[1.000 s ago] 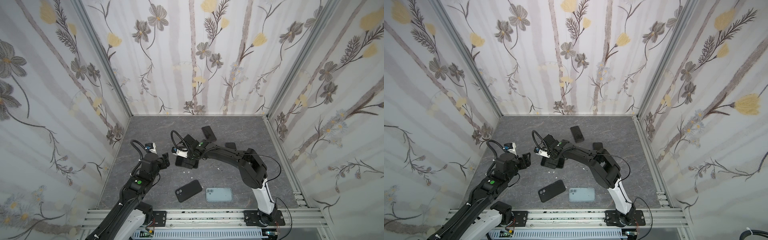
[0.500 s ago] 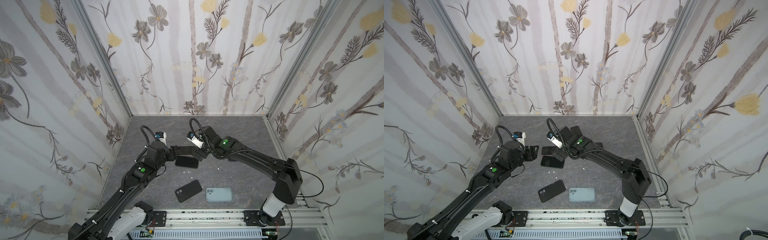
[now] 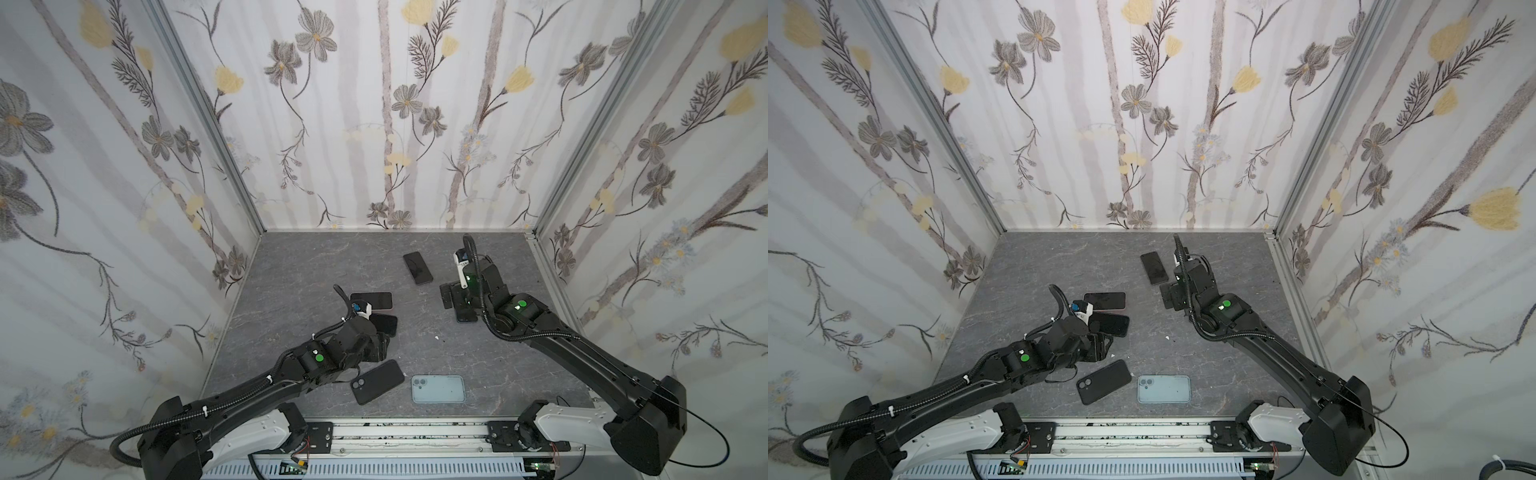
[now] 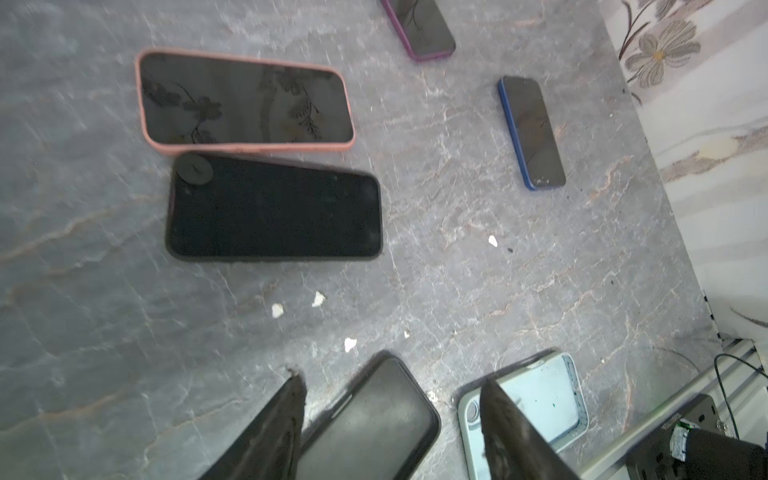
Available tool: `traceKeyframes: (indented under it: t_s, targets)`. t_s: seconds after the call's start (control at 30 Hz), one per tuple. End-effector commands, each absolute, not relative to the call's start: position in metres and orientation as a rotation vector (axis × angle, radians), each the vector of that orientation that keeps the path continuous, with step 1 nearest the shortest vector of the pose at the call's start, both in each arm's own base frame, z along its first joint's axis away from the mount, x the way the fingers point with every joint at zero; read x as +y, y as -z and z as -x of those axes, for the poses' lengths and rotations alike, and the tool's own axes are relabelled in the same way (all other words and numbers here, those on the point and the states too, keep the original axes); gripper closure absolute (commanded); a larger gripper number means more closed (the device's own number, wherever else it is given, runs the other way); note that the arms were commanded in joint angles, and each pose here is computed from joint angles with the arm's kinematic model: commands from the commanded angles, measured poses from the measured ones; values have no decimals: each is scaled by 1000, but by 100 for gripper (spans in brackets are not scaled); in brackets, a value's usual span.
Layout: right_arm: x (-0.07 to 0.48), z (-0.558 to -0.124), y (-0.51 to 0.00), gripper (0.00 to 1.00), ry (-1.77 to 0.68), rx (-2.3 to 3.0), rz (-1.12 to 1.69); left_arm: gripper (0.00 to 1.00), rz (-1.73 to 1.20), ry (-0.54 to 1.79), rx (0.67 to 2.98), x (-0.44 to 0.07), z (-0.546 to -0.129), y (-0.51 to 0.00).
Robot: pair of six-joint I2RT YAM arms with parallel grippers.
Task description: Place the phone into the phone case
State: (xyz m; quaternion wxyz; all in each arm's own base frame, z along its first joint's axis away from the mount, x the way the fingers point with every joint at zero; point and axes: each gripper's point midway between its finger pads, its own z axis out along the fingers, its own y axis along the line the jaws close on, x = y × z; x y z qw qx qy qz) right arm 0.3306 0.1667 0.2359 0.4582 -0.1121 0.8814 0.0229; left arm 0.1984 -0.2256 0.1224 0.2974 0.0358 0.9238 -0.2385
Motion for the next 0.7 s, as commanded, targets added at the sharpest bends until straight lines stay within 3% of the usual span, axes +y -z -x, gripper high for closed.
traceKeyframes:
  t_s: [0.0, 0.3, 0.43, 0.67]
  targets:
    - [146, -333, -239, 0, -85, 2186, 79, 34, 9, 711, 2488, -232, -188, -111]
    - [132, -319, -242, 0, -159, 2222, -26, 33, 12, 823, 2554, -243, -160, -81]
    - [131, -314, -227, 0, -173, 2241, -11, 33, 52, 934, 2546, -248, -154, -69]
    - [126, -314, -194, 0, -139, 2269, 1, 31, 26, 904, 2566, -252, -156, -49]
